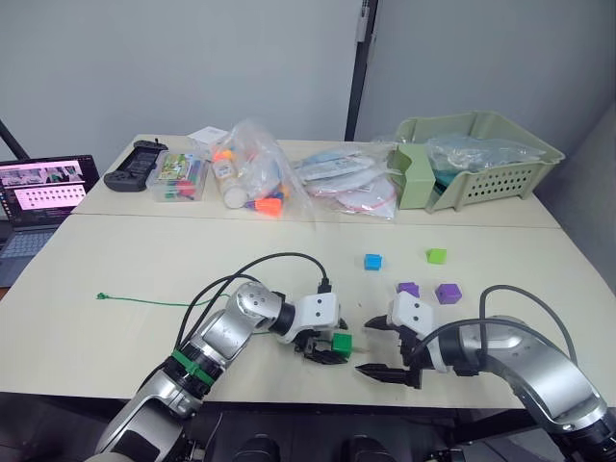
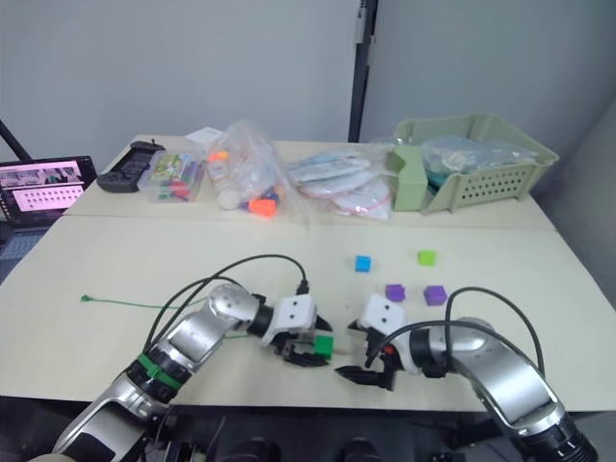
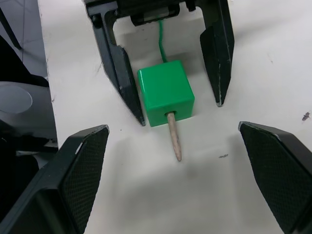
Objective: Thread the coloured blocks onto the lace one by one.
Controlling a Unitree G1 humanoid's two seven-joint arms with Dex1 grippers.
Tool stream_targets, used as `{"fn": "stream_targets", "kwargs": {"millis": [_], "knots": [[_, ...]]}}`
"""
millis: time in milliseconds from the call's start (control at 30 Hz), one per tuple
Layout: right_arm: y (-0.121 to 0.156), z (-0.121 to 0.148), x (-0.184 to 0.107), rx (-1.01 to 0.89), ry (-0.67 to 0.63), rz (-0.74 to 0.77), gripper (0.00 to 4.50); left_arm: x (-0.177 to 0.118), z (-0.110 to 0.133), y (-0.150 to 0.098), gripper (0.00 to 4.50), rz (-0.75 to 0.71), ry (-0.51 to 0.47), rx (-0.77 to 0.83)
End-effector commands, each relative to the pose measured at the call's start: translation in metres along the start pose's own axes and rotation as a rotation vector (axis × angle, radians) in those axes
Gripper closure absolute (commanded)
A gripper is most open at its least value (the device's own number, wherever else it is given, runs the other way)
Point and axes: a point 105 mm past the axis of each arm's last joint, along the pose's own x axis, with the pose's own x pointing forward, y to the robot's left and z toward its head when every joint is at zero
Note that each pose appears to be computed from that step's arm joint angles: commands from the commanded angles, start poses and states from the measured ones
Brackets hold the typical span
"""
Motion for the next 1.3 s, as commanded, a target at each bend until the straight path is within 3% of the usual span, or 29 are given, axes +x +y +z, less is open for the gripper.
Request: {"fn": "stream_targets", "kwargs": {"millis": [33, 133, 400, 633, 733, 867, 1100, 1167, 1300], "knots": [[-0.002, 0.004, -0.001, -0.040, -0.006, -0.015, 0.00, -0.003, 0.008, 0.000, 2.50, -0.015, -0.014, 0.035], [-0.005, 0.003, 0.002, -0.047, -0.002, -0.021, 0.00, -0.003, 0.008, 0.000, 3.30, -0.018, -0.013, 0.039], [-0.008, -0.004, 0.009, -0.063, 0.020, -0.019, 0.00, -0.005, 0.005, -0.002, 3.30, -0.044, 0.000, 0.044], [-0.010, -0.006, 0.010, -0.073, 0.029, -0.022, 2.14, -0.005, 0.005, -0.002, 3.30, -0.048, 0.006, 0.046], [-0.010, -0.007, 0.011, -0.075, 0.028, -0.023, 3.40, -0.005, 0.004, -0.002, 3.30, -0.048, 0.007, 0.044], [-0.010, -0.008, 0.013, -0.077, 0.026, -0.024, 4.50, -0.006, 0.004, -0.002, 3.30, -0.045, 0.007, 0.040], [-0.009, -0.006, 0.012, -0.100, 0.011, -0.009, 4.50, -0.013, -0.002, 0.000, 3.30, -0.024, 0.021, 0.032], [-0.010, -0.002, 0.010, -0.111, -0.005, -0.003, 4.50, -0.028, -0.010, 0.004, 3.30, -0.002, 0.042, 0.022], [-0.011, 0.001, 0.004, -0.140, -0.010, 0.016, 4.50, -0.087, -0.042, 0.009, 3.30, 0.079, 0.123, -0.021]]}}
